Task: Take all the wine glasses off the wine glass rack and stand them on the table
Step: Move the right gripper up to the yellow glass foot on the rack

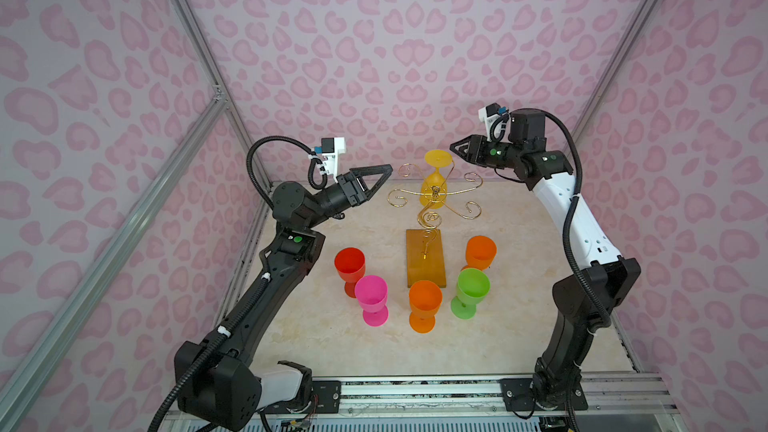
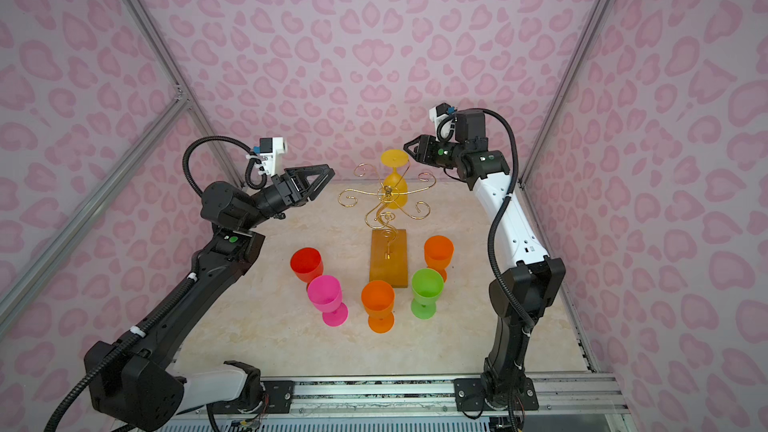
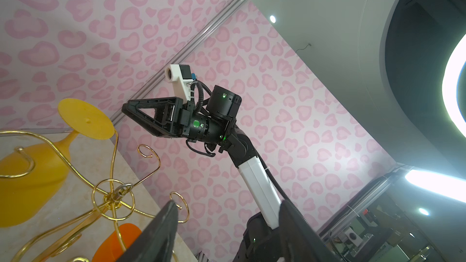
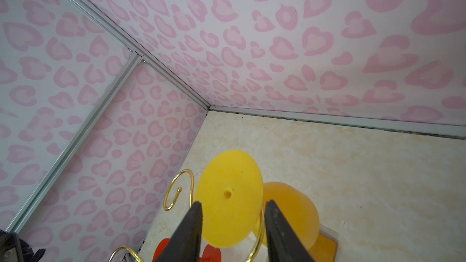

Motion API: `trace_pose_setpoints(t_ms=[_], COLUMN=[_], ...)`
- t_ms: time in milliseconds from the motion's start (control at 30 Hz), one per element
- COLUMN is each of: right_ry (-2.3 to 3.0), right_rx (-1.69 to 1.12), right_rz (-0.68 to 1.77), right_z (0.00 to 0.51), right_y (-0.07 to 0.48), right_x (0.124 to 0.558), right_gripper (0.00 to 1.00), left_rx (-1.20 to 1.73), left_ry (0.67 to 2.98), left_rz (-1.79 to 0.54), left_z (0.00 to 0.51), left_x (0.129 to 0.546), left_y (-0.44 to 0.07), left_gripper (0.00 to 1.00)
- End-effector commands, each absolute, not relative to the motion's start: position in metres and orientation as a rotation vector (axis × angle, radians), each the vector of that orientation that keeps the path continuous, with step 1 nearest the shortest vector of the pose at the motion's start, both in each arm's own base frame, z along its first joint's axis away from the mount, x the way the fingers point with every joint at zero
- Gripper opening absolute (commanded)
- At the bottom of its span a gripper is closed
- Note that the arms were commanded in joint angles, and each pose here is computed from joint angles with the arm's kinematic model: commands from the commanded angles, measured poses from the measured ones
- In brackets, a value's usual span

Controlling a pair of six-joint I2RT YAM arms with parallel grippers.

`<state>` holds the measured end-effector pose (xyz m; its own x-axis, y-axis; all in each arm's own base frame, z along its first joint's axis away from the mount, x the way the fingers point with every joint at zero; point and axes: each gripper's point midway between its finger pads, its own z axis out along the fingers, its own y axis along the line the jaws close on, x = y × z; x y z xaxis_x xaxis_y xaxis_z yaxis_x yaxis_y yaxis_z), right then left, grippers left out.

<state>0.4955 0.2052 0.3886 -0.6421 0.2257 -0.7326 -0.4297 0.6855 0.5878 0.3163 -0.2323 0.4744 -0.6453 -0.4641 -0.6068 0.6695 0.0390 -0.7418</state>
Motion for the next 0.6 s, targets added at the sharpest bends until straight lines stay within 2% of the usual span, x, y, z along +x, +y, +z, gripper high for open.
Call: trace_pose_setpoints(t_ms=[0,567], right_ry=[2.064,2.091], right_rx=[-0.161,-0.166], right_rz=[0.965,0.984], right_z=[0.381,0.368], right_y=[0.205,0.216], right_x=[0.499,0.507], right_gripper=[0.42,0.42], left_rx=[0.247,0.249], left_ry=[1.460,1.464], left_rz=[-1.715,-1.716], left_z=[0.479,0.477], left_x=[0.314,0.315], left_y=[-0.231,-0.232], left_gripper=[0.66,0.65])
